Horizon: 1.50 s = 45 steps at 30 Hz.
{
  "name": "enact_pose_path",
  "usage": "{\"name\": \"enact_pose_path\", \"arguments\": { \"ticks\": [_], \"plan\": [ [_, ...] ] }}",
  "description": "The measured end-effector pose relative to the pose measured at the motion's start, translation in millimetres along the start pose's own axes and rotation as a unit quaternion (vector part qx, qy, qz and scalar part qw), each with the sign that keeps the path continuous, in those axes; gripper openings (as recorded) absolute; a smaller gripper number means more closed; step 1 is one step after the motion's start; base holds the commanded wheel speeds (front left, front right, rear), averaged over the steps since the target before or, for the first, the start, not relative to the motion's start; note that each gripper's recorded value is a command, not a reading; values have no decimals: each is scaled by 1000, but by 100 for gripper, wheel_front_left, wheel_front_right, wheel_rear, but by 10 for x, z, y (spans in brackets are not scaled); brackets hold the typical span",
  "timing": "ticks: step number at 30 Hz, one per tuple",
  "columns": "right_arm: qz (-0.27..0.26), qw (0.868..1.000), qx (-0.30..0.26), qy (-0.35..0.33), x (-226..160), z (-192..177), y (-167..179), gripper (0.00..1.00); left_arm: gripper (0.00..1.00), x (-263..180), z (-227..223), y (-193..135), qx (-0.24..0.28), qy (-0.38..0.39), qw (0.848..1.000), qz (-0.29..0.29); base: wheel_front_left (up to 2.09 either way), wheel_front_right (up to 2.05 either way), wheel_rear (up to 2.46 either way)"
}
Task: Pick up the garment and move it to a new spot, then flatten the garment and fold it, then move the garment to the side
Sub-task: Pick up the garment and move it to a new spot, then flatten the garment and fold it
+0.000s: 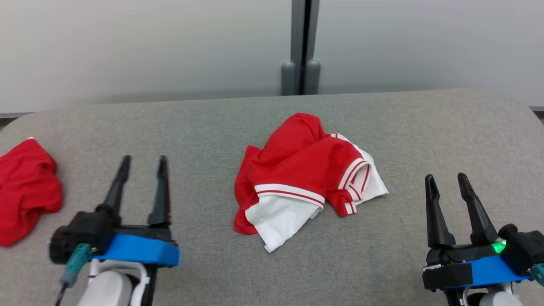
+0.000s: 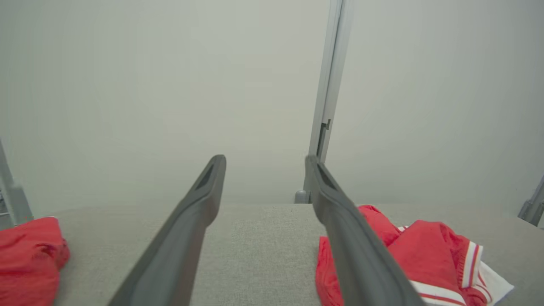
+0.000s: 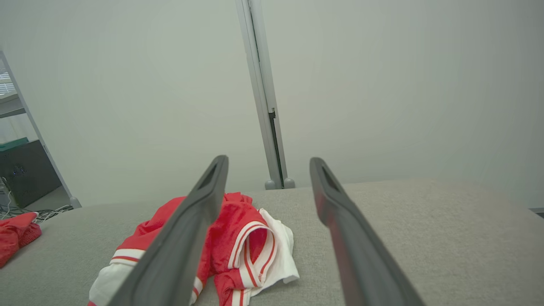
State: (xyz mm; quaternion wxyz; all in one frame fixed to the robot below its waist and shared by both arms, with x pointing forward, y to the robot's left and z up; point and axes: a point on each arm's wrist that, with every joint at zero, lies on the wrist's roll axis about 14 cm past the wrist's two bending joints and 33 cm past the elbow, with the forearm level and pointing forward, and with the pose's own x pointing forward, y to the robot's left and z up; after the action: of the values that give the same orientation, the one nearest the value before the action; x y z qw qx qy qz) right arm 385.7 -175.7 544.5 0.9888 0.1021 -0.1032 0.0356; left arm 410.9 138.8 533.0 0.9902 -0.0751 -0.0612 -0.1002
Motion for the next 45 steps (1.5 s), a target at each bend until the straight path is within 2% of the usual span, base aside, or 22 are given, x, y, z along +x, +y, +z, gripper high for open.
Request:
{"name": "enact_pose_path", "arguments": {
  "ticks": [4,10,26,45],
  "plan": [
    [6,1000,0,4,11,-31,39,100,100,-187,132,346,22,-17,998,55,0,0,0],
    [7,1000,-4,19,-27,-120,44,100,100,-452,40,526,54,1,995,85,0,0,0],
    [-19,998,-8,65,-269,-362,-117,100,100,-579,-212,486,54,35,995,81,0,0,0],
    [-25,997,-8,76,-284,-436,-151,100,100,-548,-253,496,58,40,994,80,0,0,0]
  ]
}}
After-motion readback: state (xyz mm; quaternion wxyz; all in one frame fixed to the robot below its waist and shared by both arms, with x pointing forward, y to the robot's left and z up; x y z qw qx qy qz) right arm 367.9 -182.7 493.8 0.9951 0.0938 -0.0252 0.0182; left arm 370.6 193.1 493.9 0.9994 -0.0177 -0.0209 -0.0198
